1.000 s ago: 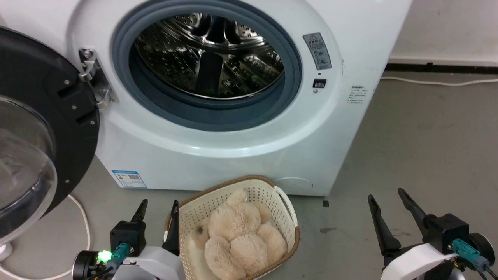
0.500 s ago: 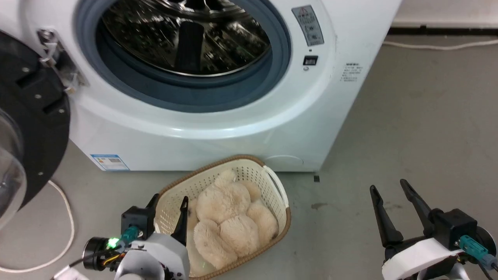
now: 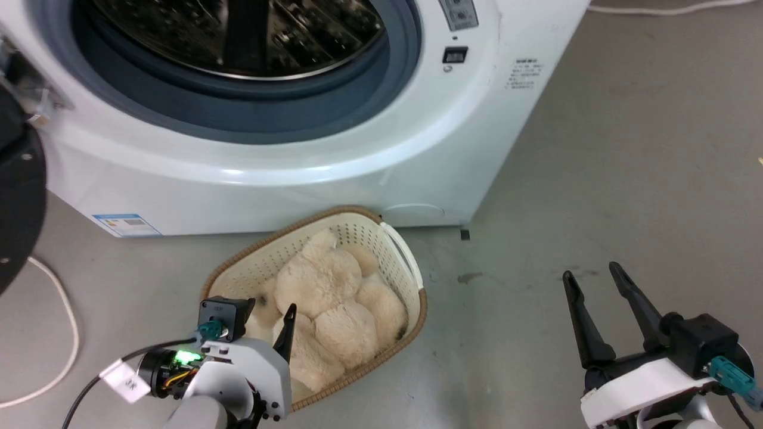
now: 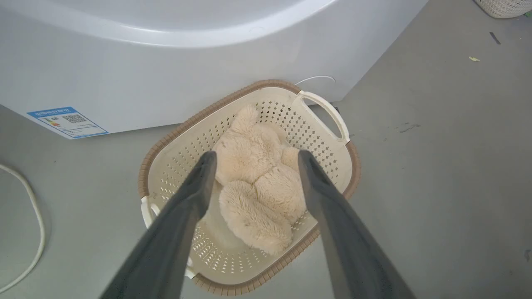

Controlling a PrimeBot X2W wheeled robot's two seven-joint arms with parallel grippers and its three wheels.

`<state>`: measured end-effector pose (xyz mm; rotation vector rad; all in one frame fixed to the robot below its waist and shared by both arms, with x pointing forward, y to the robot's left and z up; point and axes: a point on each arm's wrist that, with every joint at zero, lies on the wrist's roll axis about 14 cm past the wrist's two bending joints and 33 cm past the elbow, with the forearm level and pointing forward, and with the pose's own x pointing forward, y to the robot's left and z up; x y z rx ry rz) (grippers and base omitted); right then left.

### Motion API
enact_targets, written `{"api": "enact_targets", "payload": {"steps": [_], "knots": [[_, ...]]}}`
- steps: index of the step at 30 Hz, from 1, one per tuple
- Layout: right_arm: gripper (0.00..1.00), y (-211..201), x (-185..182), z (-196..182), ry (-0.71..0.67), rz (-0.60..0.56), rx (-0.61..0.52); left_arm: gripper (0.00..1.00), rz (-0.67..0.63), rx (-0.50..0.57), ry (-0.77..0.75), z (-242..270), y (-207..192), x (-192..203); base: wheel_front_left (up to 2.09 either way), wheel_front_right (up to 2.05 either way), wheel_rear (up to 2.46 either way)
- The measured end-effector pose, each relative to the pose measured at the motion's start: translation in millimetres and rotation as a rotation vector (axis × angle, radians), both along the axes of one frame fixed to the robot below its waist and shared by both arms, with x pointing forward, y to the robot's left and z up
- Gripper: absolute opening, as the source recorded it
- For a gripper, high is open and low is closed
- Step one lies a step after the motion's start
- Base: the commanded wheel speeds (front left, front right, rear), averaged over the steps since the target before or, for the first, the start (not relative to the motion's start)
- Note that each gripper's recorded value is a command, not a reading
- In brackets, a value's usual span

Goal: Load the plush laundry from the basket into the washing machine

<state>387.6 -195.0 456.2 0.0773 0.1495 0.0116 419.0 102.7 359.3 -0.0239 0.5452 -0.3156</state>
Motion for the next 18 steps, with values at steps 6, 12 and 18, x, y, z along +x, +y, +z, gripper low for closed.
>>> {"api": "enact_targets", "payload": {"steps": [6,12,18], "knots": [[1.0,-6,-1,-12,0.031,-0.023,0.015,1.0,-0.047,0.008,0.126,-31,-7,-2,0.0,0.0,0.0],[1.0,-12,0,-22,0.049,-0.048,0.036,1.0,-0.097,0.027,0.225,-59,-12,-5,0.0,0.0,0.0],[1.0,-16,0,-33,0.076,-0.069,0.052,1.0,-0.135,0.087,0.283,-84,-9,0,0.0,0.0,0.0]]}}
